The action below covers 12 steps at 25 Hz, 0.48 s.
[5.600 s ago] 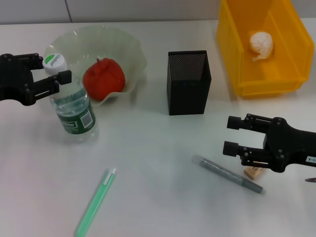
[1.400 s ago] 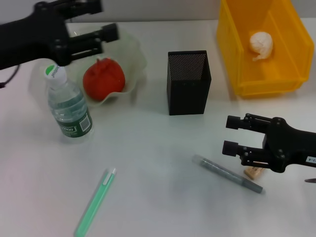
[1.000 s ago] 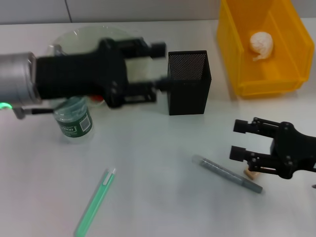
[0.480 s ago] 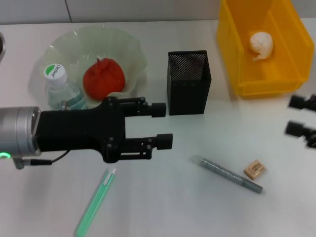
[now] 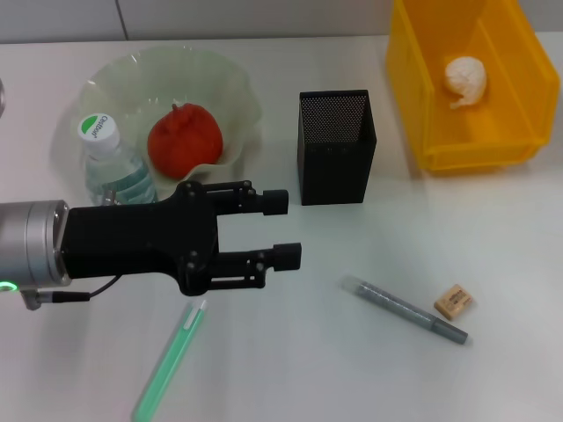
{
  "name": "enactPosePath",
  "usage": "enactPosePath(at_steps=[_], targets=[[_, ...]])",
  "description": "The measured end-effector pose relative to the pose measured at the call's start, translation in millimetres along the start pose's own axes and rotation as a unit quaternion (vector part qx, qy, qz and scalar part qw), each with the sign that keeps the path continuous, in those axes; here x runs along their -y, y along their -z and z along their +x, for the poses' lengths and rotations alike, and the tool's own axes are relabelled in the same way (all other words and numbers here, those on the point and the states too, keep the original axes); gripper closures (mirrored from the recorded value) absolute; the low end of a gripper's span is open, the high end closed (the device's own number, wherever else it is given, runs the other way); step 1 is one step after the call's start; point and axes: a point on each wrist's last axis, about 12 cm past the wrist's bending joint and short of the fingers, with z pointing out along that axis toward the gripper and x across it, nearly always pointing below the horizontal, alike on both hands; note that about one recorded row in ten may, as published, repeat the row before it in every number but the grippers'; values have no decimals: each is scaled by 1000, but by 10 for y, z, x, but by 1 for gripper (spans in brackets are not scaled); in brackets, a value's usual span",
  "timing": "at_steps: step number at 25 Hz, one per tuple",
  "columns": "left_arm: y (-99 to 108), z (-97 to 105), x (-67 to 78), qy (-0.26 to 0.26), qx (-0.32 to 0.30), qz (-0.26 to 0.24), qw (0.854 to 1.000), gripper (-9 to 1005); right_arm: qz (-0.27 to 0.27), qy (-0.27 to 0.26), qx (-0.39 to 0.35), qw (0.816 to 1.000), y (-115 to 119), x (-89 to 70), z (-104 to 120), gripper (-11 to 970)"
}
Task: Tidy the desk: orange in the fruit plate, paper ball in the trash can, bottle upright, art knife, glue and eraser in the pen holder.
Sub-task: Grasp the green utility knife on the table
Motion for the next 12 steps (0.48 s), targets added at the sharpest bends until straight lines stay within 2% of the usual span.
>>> enactPosePath(at_steps=[5, 9, 12], targets=[[-42, -24, -44, -3, 1, -9, 1000, 315, -4, -14, -1, 1000, -13, 12, 2, 218], [-114, 0, -143, 9, -6, -25, 1000, 315, -29, -32, -1, 999, -135, 11, 75, 219], [-124, -4, -157, 11, -7, -25, 1000, 315, -35, -39, 4, 999, -182, 11, 133, 219]])
